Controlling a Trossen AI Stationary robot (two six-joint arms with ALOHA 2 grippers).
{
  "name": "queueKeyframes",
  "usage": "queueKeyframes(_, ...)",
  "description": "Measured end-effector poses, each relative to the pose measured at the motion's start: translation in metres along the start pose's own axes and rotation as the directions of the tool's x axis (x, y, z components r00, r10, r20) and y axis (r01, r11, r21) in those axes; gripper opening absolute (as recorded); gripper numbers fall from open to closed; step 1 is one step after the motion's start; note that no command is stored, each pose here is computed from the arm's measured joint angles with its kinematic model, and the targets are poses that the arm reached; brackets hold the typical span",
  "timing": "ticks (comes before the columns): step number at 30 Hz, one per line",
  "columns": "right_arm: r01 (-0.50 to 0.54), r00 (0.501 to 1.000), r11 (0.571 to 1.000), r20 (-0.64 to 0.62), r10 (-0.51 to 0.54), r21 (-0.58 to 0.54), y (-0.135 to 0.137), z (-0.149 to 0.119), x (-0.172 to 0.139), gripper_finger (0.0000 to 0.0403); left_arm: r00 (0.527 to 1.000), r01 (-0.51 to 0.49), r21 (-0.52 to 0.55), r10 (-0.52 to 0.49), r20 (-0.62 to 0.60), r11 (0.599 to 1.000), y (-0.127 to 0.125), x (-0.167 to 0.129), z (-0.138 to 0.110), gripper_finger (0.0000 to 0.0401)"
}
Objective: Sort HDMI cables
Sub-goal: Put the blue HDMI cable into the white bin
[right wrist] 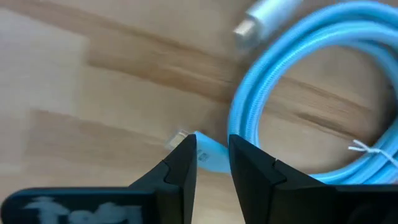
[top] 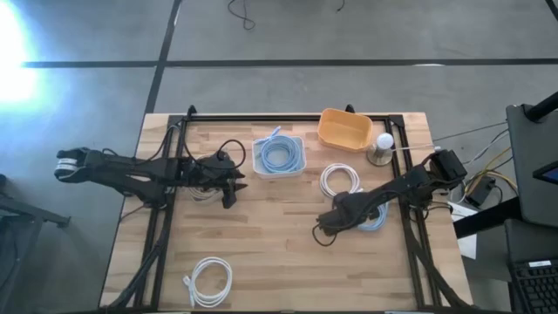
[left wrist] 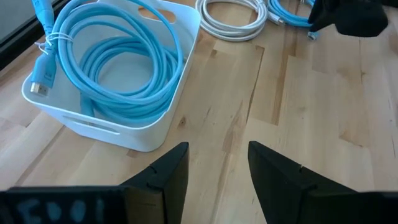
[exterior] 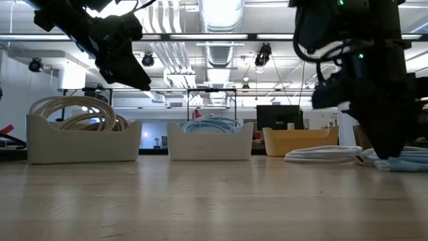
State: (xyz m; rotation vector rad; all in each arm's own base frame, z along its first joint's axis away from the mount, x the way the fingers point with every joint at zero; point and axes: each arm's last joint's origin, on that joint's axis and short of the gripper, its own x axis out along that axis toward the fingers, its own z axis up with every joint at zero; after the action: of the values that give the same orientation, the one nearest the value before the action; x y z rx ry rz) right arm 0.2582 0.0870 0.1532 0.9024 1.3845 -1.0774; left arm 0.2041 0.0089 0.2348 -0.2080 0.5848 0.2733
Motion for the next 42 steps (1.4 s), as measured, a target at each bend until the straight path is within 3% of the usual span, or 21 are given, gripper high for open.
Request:
queueKeyframes(5,0.009,0.998,0.999,0.055,-0.007,-0.043,0.005,0.002,-0.016,0.0084,1.000,0.000,0.000,0.000,0.001,1.000,0.000,0.000,0.000,0.0170)
queueKeyframes(10,0.038,0.993,0.999,0.110,-0.037,-0.010,0.003,0.004,-0.020,0.0094,1.000,0.000,0.001,0.000,0.001,1.000,0.000,0.000,0.000,0.0170)
queueKeyframes(19,0.047,0.994,0.999,0.101,-0.048,0.013,-0.002,0.003,-0.008,0.0114,1.000,0.000,0.008,0.000,0.001,1.000,0.000,0.000,0.000,0.0170)
queueKeyframes(26,-0.014,0.997,0.999,0.079,0.010,0.045,-0.004,0.002,0.012,0.0133,1.000,0.000,0.012,0.000,0.001,1.000,0.000,0.000,0.000,0.0170)
queueKeyframes(32,-0.002,0.992,0.995,0.122,-0.010,0.095,-0.012,0.003,0.022,0.0140,1.000,0.001,0.096,-0.002,0.008,0.995,0.000,0.000,0.001,0.0170)
queueKeyframes(36,-0.014,0.992,0.995,0.128,0.002,0.096,-0.011,0.003,0.023,0.0124,0.999,0.004,0.148,-0.009,0.035,0.989,-0.001,0.000,0.003,0.0170)
queueKeyframes(42,-0.038,0.991,0.998,0.130,0.032,0.044,-0.005,0.003,0.018,0.0054,0.998,0.002,0.224,-0.014,0.053,0.975,-0.001,0.000,0.005,0.0170)
